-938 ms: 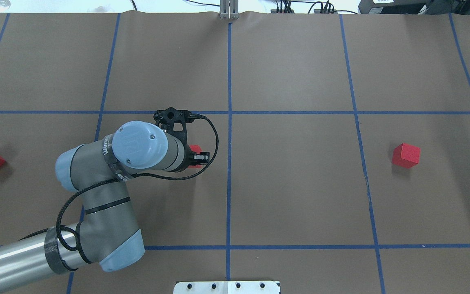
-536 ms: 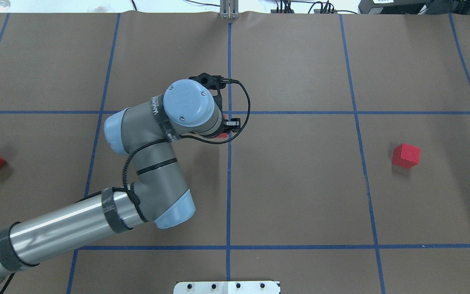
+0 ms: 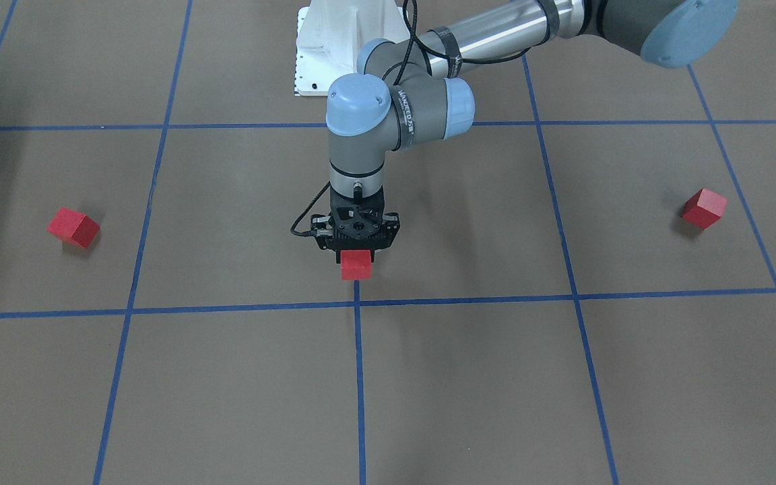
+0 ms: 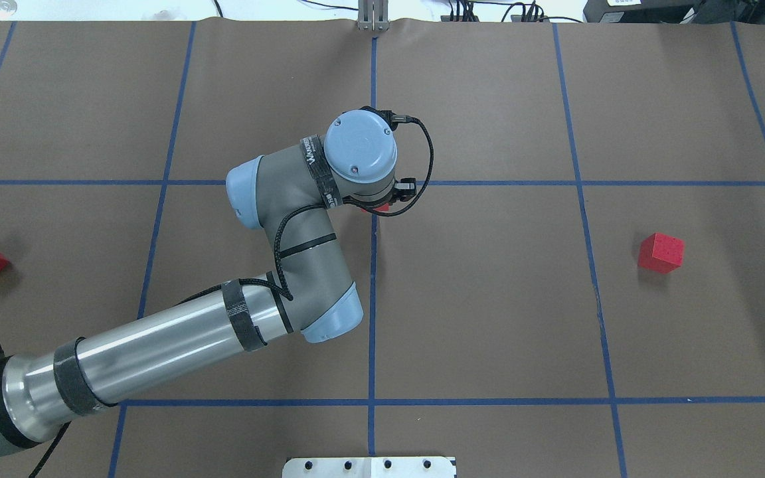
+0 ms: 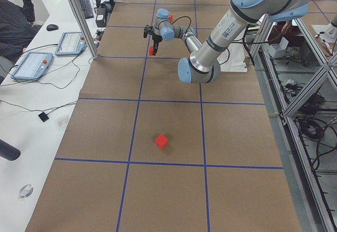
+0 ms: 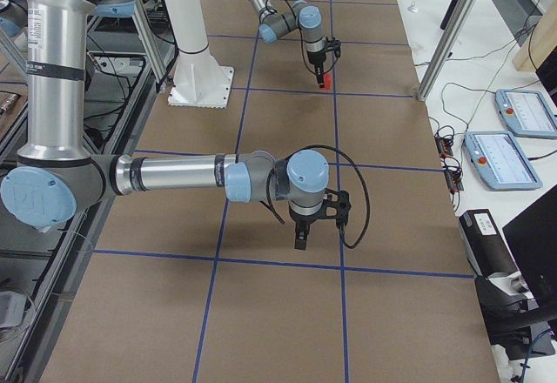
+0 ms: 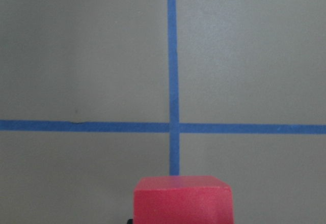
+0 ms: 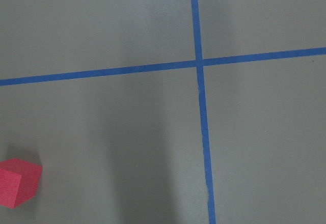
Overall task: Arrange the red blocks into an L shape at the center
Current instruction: 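Carry the red cube to the table center and set it down, then open the left gripper and lift away while the right arm moves in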
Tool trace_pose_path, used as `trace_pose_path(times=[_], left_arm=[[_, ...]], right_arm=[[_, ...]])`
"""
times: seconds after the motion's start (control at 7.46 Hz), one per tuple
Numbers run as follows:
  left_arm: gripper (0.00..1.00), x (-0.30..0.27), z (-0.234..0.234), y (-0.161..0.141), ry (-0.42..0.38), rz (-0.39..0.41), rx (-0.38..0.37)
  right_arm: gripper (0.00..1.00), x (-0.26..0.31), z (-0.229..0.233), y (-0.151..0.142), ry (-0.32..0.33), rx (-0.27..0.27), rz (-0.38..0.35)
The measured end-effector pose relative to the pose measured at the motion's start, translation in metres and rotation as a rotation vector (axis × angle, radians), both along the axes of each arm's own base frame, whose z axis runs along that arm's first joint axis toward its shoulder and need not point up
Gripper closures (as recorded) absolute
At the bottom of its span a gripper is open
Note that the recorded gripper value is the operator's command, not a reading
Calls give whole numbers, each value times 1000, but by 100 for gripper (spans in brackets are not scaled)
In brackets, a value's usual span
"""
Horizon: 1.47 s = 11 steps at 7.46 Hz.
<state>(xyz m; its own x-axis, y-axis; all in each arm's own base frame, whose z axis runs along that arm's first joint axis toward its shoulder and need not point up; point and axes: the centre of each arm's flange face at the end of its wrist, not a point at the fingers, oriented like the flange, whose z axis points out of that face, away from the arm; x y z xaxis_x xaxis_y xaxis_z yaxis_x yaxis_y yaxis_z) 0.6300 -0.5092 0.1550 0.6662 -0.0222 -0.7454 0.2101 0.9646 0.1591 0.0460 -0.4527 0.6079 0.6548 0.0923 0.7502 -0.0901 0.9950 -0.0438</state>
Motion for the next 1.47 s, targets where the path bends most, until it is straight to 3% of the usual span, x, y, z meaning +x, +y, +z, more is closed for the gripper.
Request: trace_pose_path(times=[0.54, 0.67, 0.94, 1.07, 1.21, 1.47], left_arm=[[98, 12, 10, 3, -22, 12, -12], [87, 14, 9, 6, -21, 17, -12], [85, 18, 11, 9, -25, 25, -12], [35, 20, 12, 11, -29, 29, -12], [0, 21, 15, 10, -35, 32, -12], [0, 22, 18, 10, -42, 34, -12]], right_arm=[[1, 0, 0, 0, 0, 0, 1], [1, 0, 0, 0, 0, 0, 1], [1, 0, 0, 0, 0, 0, 1], [1, 0, 0, 0, 0, -1, 1], [1, 0, 0, 0, 0, 0, 1], [1, 0, -1, 0, -1, 2, 2]])
